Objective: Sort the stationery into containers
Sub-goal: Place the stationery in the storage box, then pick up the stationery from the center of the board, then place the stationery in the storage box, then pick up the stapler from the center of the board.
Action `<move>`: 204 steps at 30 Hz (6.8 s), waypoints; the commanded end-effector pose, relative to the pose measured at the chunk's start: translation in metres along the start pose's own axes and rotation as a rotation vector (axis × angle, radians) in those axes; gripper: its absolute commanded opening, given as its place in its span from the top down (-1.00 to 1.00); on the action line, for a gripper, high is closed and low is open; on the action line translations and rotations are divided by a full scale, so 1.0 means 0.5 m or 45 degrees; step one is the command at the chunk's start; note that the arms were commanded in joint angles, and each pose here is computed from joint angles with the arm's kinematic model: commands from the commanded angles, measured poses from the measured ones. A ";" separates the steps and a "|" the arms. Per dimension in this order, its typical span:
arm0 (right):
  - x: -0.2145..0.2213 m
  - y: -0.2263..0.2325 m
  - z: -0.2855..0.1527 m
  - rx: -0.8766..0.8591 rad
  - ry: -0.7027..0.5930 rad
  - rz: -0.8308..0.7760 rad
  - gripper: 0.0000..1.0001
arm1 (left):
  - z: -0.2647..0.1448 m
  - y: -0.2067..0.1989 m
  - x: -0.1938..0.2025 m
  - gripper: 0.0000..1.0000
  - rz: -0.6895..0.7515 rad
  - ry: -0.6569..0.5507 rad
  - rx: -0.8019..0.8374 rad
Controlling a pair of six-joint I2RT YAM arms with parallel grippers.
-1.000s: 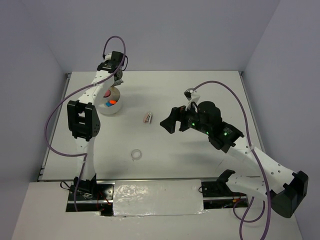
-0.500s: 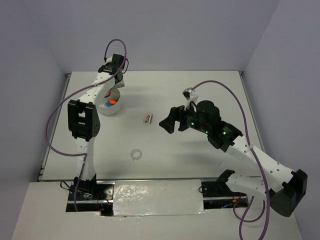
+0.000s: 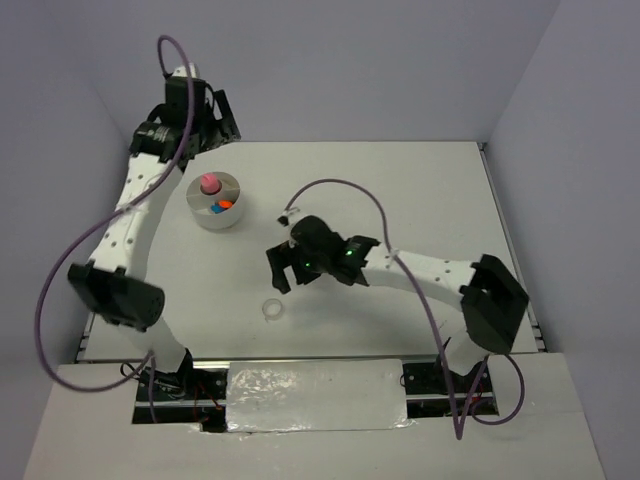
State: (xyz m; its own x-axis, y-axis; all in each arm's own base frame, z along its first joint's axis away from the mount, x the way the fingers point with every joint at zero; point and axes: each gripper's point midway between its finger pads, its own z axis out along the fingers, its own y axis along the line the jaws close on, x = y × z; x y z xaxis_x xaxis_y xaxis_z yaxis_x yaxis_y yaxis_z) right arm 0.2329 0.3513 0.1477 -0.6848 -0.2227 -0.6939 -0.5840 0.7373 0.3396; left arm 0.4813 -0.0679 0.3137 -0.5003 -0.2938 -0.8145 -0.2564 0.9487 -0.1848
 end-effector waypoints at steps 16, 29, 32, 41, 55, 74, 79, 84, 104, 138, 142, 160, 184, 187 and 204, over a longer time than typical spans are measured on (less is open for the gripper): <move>0.160 0.026 0.165 0.244 0.315 -0.069 -0.07 | -0.267 0.144 0.237 -0.99 -0.021 0.198 0.121; 0.240 0.026 0.197 0.214 0.434 -0.070 0.52 | -0.279 0.144 0.286 -0.99 -0.003 0.281 0.172; 0.215 0.040 0.189 0.196 0.393 -0.041 0.70 | -0.280 0.130 0.304 -0.99 -0.001 0.331 0.231; 0.008 0.054 0.081 0.172 0.043 0.306 1.00 | -0.302 0.015 0.406 -0.99 -0.150 0.648 0.662; -0.141 0.079 0.005 0.036 -0.229 0.408 1.00 | -0.303 -0.052 0.463 -0.80 -0.269 0.860 0.948; -0.224 0.107 -0.032 -0.123 -0.353 0.383 0.73 | -0.241 -0.052 0.459 1.00 -0.217 0.862 0.868; -0.230 0.075 -0.051 -0.132 -0.381 0.418 -0.94 | -0.182 -0.022 0.388 1.00 -0.059 0.676 0.665; -0.214 -0.079 -0.118 -0.018 -0.448 0.532 -1.00 | -0.108 0.085 0.267 1.00 0.021 0.367 0.222; -0.030 -0.171 -0.267 0.098 -0.268 0.282 -0.99 | 0.166 0.233 0.061 1.00 0.490 0.031 0.329; -0.068 -0.135 -0.269 -0.014 -0.313 0.321 -0.99 | 0.226 0.262 0.176 -0.99 0.426 0.181 0.363; -0.068 -0.135 -0.261 -0.023 -0.306 0.331 -0.99 | 0.198 0.262 0.128 -0.99 0.390 0.106 0.344; -0.101 -0.262 -0.049 0.547 -0.095 0.503 -0.99 | -0.044 0.313 0.043 -0.99 -0.326 0.039 -0.028; -0.027 -0.280 0.303 0.926 0.155 0.451 -0.51 | -0.208 0.196 0.249 -0.99 -0.300 0.171 0.241; -0.024 -0.275 0.286 0.887 0.102 0.464 -0.16 | -0.206 0.189 0.246 -0.99 -0.290 0.177 0.228; -0.177 0.070 0.005 -0.407 -0.277 -0.289 0.70 | -0.269 -0.052 0.317 -0.99 -0.361 0.627 0.963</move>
State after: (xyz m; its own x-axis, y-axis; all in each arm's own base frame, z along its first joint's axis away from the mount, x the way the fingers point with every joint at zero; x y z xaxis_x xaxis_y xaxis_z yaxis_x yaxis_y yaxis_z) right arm 0.2943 0.3625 0.1407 -0.6469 -0.1880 -0.7391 -0.6041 0.7178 0.3461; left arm 0.3130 -0.1196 0.2495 -0.7857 -0.4285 -0.4462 -0.0042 0.7249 -0.6888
